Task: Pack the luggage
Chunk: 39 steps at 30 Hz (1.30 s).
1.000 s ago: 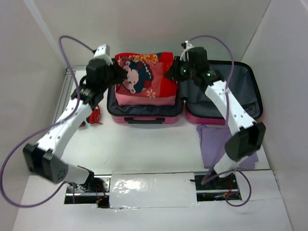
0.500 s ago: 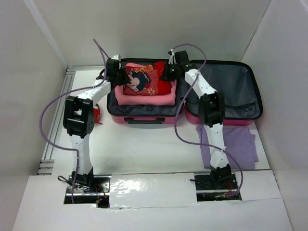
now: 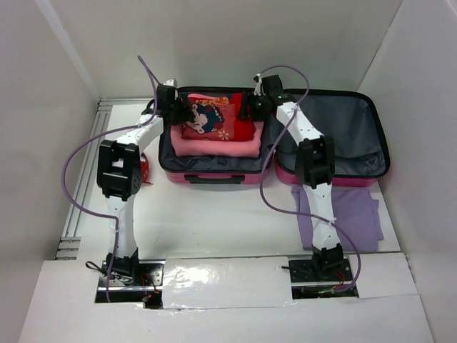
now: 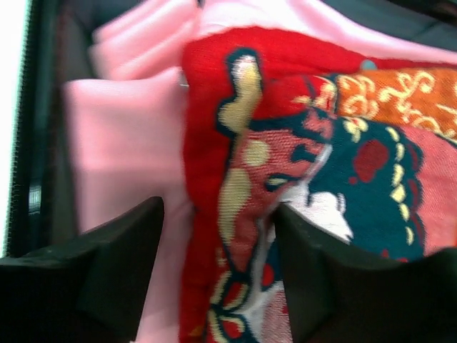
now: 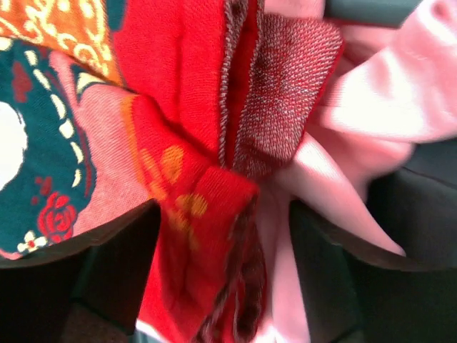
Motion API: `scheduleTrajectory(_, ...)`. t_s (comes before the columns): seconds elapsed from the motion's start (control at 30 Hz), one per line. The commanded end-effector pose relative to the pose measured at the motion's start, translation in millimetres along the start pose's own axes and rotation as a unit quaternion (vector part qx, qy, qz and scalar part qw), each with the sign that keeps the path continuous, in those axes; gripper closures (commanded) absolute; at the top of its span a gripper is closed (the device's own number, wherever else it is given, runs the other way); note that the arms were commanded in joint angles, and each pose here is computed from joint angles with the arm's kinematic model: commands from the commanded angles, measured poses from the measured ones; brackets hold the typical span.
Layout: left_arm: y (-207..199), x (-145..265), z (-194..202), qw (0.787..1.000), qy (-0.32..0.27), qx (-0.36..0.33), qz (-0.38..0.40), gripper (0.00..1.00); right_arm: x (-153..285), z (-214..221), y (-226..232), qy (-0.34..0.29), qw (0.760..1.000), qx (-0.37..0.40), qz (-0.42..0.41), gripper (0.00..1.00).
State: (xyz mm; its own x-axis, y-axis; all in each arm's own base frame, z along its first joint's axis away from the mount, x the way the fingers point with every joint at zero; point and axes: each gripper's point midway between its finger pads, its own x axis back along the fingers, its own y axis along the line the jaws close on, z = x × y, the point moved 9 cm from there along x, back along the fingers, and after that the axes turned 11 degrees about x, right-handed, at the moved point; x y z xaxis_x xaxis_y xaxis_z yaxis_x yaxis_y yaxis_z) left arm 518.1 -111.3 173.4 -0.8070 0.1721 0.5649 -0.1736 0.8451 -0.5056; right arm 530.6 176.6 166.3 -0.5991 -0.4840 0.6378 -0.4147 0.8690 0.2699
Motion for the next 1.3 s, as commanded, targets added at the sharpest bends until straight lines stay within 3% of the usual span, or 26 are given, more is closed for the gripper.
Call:
scheduleTrajectory(0.0,-17.2,33.6,-50.3,0.996,-0.082,-0.029,0.011,0.23,75.6,-59.5,9.9,-0.081,0.994,0.041,0.054,0.20)
scheduleTrajectory(0.03,-25.7,43.3,-61.9,0.995,-0.095,-0.034,0.019,0.01,87.5,-66.2,13.7,-0.088,0.993,0.043,0.058,0.15)
scheduleTrajectory(0.07,-33.3,55.1,-72.2,0.993,-0.108,-0.040,0.027,0.00,112.4,-85.2,21.5,-0.123,0.989,0.051,0.069,0.08)
scheduleTrajectory(0.17,-59.4,91.5,-99.5,0.987,-0.143,-0.056,0.047,0.00,169.4,-108.4,38.9,-0.173,0.979,0.065,0.087,0.02)
scheduleTrajectory(0.33,-97.5,163.8,-118.8,0.974,-0.175,-0.079,0.122,0.00,258.9,-110.7,62.3,-0.231,0.962,0.079,0.124,0.01)
scheduleTrajectory(0.47,-126.8,217.8,-92.9,0.965,-0.156,-0.084,0.191,0.00,316.8,-64.2,49.3,-0.230,0.952,0.021,0.201,0.01)
scheduleTrajectory(0.53,-140.3,223.7,-50.2,0.964,-0.103,-0.092,0.226,0.00,332.8,-16.8,42.7,-0.209,0.952,-0.008,0.223,0.01)
scheduleTrajectory(0.7,-150.1,246.2,37.9,0.968,-0.040,-0.092,0.231,0.00,347.8,88.9,14.3,-0.113,0.935,-0.117,0.314,0.01)
scheduleTrajectory(0.83,-137.6,244.2,65.6,0.972,-0.004,-0.090,0.216,0.00,350.9,164.0,5.7,-0.044,0.909,-0.195,0.366,0.01)
scheduleTrajectory(0.9,-135.9,245.7,77.9,0.970,0.021,-0.090,0.227,0.00,350.9,179.7,6.4,-0.046,0.900,-0.232,0.367,0.01)
scheduleTrajectory(0.93,-136.4,246.0,83.7,0.968,0.032,-0.093,0.232,0.00,342.6,194.2,9.4,-0.032,0.907,-0.242,0.345,0.01)
scheduleTrajectory(1.03,-148.9,256.6,106.7,0.958,0.051,-0.114,0.257,0.00,338.8,204.3,17.4,-0.062,0.913,-0.259,0.309,0.01)
scheduleTrajectory(1.07,-154.6,260.6,115.0,0.957,0.050,-0.121,0.258,0.00,336.7,206.8,18.9,-0.068,0.905,-0.286,0.307,0.01)
scheduleTrajectory(1.27,-151.4,260.7,126.1,0.961,0.064,-0.125,0.240,0.00,298.1,251.6,8.6,-0.024,0.880,-0.358,0.311,0.32)
